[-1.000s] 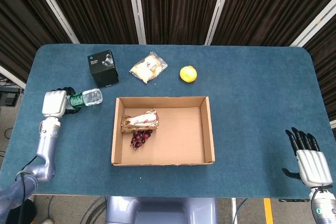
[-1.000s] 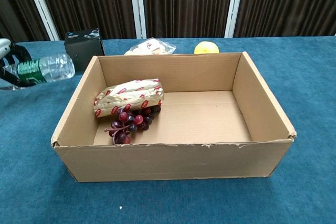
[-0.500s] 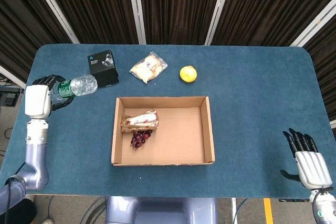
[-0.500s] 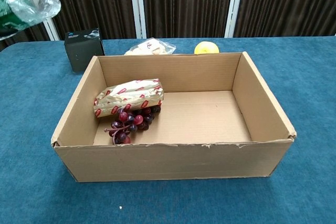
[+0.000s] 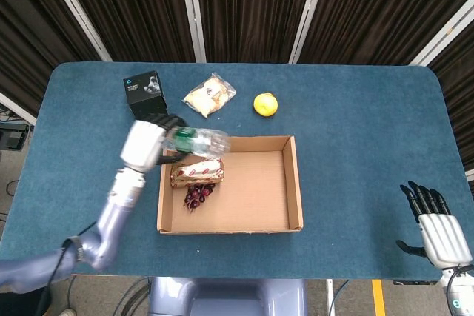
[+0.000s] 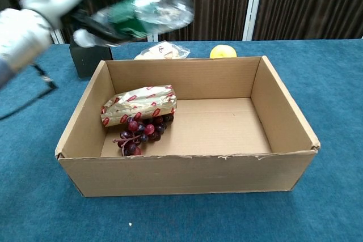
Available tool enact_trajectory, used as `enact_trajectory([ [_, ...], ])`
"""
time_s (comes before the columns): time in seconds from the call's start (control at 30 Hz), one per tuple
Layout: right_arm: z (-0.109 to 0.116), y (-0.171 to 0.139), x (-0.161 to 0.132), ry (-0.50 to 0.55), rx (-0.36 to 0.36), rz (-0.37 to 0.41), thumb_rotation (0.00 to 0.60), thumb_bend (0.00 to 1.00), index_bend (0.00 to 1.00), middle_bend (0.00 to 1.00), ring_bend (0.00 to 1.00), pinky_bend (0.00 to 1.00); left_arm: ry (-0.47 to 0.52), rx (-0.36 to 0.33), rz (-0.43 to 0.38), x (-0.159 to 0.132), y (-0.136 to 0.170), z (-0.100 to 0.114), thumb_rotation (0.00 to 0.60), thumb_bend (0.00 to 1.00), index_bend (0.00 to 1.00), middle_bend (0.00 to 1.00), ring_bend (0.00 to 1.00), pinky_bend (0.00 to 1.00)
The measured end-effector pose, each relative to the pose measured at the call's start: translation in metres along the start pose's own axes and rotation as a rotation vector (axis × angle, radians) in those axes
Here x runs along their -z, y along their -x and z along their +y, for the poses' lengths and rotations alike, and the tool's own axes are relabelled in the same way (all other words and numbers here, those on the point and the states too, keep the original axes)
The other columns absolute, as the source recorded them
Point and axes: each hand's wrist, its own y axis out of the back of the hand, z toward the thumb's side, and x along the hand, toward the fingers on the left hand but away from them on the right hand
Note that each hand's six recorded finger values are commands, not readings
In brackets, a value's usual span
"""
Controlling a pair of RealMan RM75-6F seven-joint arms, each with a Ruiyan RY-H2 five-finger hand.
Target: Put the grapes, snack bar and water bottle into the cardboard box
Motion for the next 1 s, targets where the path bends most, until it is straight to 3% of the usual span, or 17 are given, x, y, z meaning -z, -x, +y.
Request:
enact_trajectory([
  [0.1,0.003,-0.001,0.004,0.005,0.010,-0.008,0.600,0.00,0.00,0.00,0.00,0.00,0.025,0.037,-0.039,-0.026,-0.009,-0.023,0.600,0.68,0.90,0.74,0.65,0.66],
  [0.17,0.002,-0.001,0.005,0.004,0.004,-0.011,0.600,0.00,0.00,0.00,0.00,0.00,0.045,0.062,-0.055,-0.040,-0.012,-0.039,0.600,0.54,0.81,0.70,0.63,0.66],
  [0.2,0.001,0.000,0.006,0.004,-0.001,-0.013,0.600,0.00,0.00,0.00,0.00,0.00,0.053,0.072,-0.060,-0.045,-0.013,-0.045,0.600,0.42,0.68,0.64,0.60,0.66],
  [0.23,0.001,0.001,0.006,0.003,-0.005,-0.013,0.600,0.00,0.00,0.00,0.00,0.00,0.057,0.082,-0.066,-0.050,-0.014,-0.051,0.600,0.30,0.50,0.55,0.56,0.65],
  [0.3,0.000,0.001,0.008,0.000,-0.009,-0.018,0.600,0.00,0.00,0.00,0.00,0.00,0.058,0.111,-0.079,-0.057,-0.014,-0.064,0.600,0.13,0.19,0.38,0.49,0.64],
  [0.33,0.000,0.001,0.009,-0.001,-0.008,-0.021,0.600,0.00,0.00,0.00,0.00,0.00,0.055,0.127,-0.085,-0.059,-0.013,-0.069,0.595,0.06,0.07,0.28,0.45,0.63],
  [0.37,0.001,0.001,0.009,-0.001,-0.007,-0.023,0.600,0.00,0.00,0.00,0.00,0.00,0.050,0.150,-0.093,-0.060,-0.011,-0.074,0.587,0.03,0.03,0.21,0.40,0.61],
  [0.4,0.001,0.001,0.011,0.000,-0.003,-0.029,0.600,0.00,0.00,0.00,0.00,0.00,0.046,0.165,-0.097,-0.060,-0.010,-0.076,0.563,0.01,0.00,0.11,0.32,0.58],
  [0.47,0.002,0.001,0.013,0.002,0.004,-0.036,0.600,0.00,0.00,0.00,0.00,0.00,0.038,0.185,-0.102,-0.056,-0.008,-0.076,0.514,0.00,0.00,0.01,0.16,0.49],
  [0.57,0.003,0.001,0.014,-0.001,0.010,-0.038,0.600,0.00,0.00,0.00,0.00,0.00,0.032,0.204,-0.110,-0.051,-0.005,-0.070,0.481,0.00,0.00,0.00,0.01,0.36],
  [0.77,-0.001,0.000,0.008,-0.012,-0.004,-0.024,0.600,0.00,0.00,0.00,0.00,0.00,0.036,0.236,-0.121,-0.044,0.006,-0.051,0.453,0.00,0.00,0.00,0.00,0.21],
  [1.0,-0.002,-0.001,0.001,-0.015,0.001,-0.004,0.600,0.00,0.00,0.00,0.00,0.00,0.085,0.273,-0.119,-0.045,0.024,-0.020,0.450,0.00,0.00,0.00,0.00,0.18],
])
